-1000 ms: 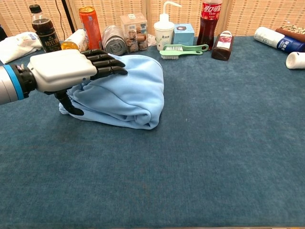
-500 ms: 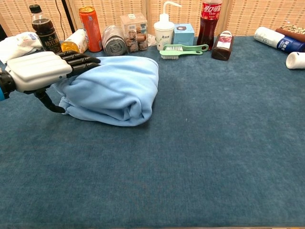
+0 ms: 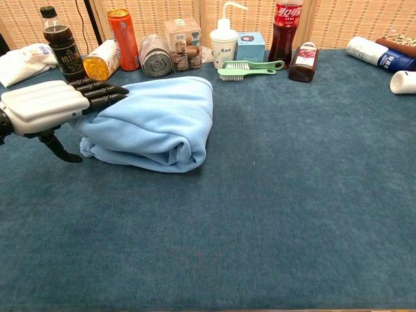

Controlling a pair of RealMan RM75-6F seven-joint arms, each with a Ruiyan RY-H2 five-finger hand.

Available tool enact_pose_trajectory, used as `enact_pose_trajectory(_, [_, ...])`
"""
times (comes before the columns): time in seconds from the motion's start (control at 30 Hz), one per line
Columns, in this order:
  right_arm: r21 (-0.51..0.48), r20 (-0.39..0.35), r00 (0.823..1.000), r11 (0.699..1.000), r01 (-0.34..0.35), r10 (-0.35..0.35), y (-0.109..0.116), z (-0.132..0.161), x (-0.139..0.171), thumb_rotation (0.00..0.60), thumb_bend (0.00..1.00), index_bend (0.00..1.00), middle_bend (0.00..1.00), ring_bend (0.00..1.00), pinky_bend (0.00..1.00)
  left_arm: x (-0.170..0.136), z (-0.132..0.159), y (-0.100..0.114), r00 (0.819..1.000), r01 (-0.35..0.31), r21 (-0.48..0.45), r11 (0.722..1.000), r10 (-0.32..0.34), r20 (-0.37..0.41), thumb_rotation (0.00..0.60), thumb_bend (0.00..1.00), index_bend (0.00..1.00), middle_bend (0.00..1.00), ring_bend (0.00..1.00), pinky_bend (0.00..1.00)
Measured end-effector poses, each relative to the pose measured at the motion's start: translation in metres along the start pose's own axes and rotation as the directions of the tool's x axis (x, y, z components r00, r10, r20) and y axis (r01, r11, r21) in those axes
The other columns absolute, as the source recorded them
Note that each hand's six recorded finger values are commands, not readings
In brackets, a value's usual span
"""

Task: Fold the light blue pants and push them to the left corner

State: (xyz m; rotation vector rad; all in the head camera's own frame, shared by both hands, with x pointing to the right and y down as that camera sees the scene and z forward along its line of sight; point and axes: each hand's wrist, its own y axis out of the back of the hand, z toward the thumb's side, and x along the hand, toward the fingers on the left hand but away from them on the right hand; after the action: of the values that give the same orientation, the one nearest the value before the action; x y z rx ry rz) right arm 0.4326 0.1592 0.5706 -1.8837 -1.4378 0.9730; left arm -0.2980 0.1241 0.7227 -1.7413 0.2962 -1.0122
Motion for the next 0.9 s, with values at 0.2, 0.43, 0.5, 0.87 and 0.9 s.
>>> enact_pose_trajectory(0.2, [-0.013, -0.006, 1.000, 1.000, 0.007, -0.007, 0.001, 0.002, 0.000, 0.600, 0.00, 0.00, 0.00, 0.00, 0.13, 0.002, 0.001, -0.005, 1.000, -0.005, 0.014, 1.000, 0.005, -0.011, 0.600, 0.06, 0.00, 0.00, 0.00, 0.00])
enact_pose_trajectory(0.43, [-0.024, -0.023, 1.000, 1.000, 0.007, -0.008, 0.002, 0.009, 0.002, 0.600, 0.00, 0.00, 0.00, 0.00, 0.13, 0.012, 0.010, -0.007, 0.999, -0.032, -0.002, 0.999, 0.032, -0.034, 0.600, 0.06, 0.00, 0.00, 0.00, 0.00])
enact_pose_trajectory(0.5, [-0.025, -0.023, 1.000, 1.000, 0.003, -0.004, 0.001, 0.009, 0.002, 0.600, 0.00, 0.00, 0.00, 0.00, 0.13, 0.016, 0.013, -0.007, 0.998, -0.041, -0.007, 0.999, 0.040, -0.041, 0.600, 0.06, 0.00, 0.00, 0.00, 0.02])
enact_pose_trajectory(0.87, [-0.041, -0.039, 0.999, 0.999, 0.019, -0.021, 0.006, 0.014, 0.004, 0.600, 0.00, 0.00, 0.00, 0.00, 0.13, 0.026, 0.020, -0.006, 0.997, -0.050, 0.055, 0.997, 0.053, -0.059, 0.600, 0.50, 0.26, 0.14, 0.21, 0.34])
enact_pose_trajectory(0.9, [-0.041, -0.041, 0.999, 0.999, 0.020, -0.022, 0.006, 0.014, 0.004, 0.600, 0.00, 0.00, 0.00, 0.00, 0.13, 0.027, 0.020, -0.006, 0.997, -0.053, 0.055, 0.997, 0.056, -0.060, 0.600, 0.60, 0.33, 0.20, 0.26, 0.37])
